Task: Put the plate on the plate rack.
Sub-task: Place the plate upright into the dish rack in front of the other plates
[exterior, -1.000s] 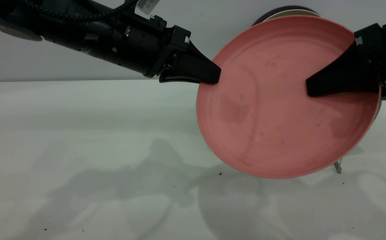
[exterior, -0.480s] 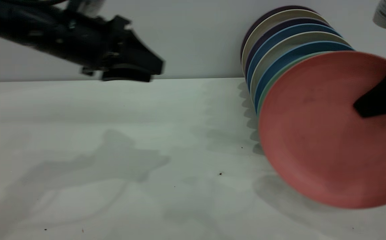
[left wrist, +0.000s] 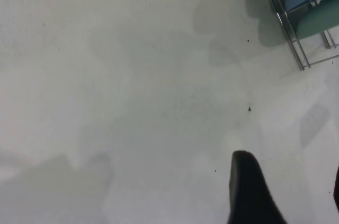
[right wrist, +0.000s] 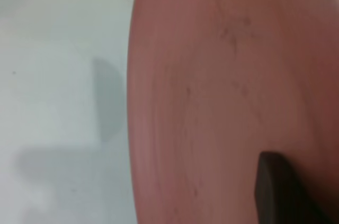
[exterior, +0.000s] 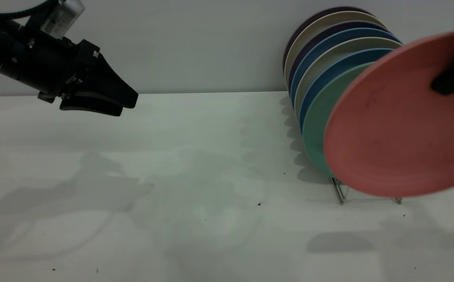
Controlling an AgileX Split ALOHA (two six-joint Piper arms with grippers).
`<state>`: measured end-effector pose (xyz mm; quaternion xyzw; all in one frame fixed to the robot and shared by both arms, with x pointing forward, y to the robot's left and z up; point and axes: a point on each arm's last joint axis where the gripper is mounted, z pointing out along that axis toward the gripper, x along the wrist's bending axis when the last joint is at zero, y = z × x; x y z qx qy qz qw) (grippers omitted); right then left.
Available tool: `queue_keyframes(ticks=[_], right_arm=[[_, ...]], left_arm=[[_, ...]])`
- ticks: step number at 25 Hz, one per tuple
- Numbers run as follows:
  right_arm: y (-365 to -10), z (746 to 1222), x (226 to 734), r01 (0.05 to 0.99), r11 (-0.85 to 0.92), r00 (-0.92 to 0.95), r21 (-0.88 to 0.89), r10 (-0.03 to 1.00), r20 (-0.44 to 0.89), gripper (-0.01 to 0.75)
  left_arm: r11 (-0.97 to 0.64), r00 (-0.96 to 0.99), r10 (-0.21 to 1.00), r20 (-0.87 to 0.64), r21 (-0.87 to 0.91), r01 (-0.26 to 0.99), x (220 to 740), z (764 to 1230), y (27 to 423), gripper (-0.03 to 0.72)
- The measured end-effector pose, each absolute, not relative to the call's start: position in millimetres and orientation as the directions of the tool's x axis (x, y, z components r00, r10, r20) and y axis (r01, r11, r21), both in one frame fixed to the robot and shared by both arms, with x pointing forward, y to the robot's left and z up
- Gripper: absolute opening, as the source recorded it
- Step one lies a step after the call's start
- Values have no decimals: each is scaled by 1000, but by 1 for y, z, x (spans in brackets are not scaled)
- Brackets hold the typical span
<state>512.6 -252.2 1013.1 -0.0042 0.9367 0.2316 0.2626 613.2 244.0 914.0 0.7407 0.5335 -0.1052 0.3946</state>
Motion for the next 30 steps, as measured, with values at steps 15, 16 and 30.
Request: queue_keyframes(ticks=[15, 16, 30], right_arm=[[-250, 1049, 575, -66, 882, -861, 466, 186, -474, 130], [-251, 1049, 579, -65, 886, -863, 460, 181, -472, 130], [-252, 1022, 611, -31, 897, -883, 441, 182, -433, 130]], left_arm=[[-121, 409, 709, -574, 474, 872, 613, 914, 244, 419], [-121, 409, 709, -574, 474, 872, 613, 914, 244, 419], [-119, 407, 710, -575, 472, 874, 613, 914, 244, 419]])
